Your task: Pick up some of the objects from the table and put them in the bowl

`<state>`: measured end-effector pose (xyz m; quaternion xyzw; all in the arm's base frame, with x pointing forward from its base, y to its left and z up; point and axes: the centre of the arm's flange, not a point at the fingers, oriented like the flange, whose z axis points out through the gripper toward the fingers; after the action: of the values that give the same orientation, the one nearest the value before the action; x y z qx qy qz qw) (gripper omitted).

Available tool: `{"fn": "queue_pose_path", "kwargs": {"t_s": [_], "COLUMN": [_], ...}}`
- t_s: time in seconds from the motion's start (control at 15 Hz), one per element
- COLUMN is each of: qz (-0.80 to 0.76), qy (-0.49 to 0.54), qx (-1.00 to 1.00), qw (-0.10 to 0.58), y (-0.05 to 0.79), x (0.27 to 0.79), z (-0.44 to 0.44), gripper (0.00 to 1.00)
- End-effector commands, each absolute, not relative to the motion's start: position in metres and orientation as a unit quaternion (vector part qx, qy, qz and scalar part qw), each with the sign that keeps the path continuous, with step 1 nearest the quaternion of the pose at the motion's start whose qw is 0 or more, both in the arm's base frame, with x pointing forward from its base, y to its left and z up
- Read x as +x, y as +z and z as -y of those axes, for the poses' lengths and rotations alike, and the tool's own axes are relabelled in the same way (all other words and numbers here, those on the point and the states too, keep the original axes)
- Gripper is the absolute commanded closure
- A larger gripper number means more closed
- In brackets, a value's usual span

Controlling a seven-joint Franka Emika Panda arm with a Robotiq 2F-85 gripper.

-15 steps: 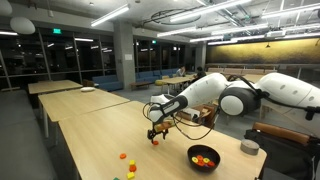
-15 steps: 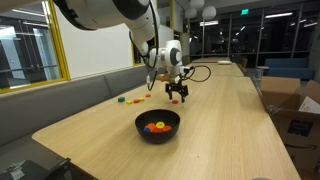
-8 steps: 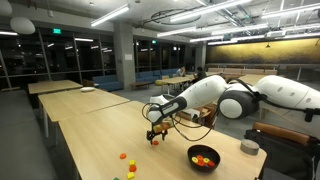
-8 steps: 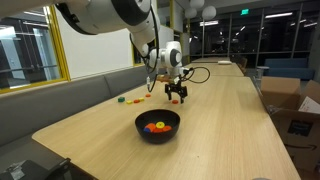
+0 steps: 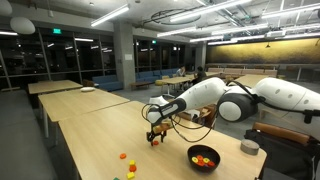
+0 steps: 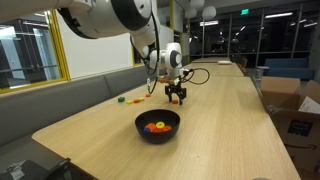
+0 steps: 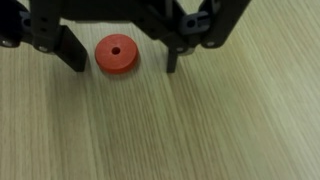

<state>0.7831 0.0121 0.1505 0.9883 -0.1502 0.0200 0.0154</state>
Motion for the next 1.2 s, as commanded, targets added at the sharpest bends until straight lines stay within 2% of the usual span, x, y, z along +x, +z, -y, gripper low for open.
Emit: {"fn": "queue_pose_path", "kwargs": {"t_s": [0.0, 0.2, 0.33, 0.6, 1.13], "qz": [0.144, 0.144, 0.146, 0.148, 0.193], "qy": [0.025, 0.024, 0.024, 0.01, 0.045], "qx": [0.989, 0.989, 0.989, 0.989, 0.98], "qw": [0.005, 0.006, 0.008, 0.017, 0.022], "y": [0.157, 0.161, 0.165, 0.184, 0.268], "x": [0.803, 0.803, 0.8, 0.786, 0.715], "z": [-0.011, -0.011, -0.01, -0.003, 0.013], "gripper": [0.49, 0.73, 0.83, 0.83, 0.83]}}
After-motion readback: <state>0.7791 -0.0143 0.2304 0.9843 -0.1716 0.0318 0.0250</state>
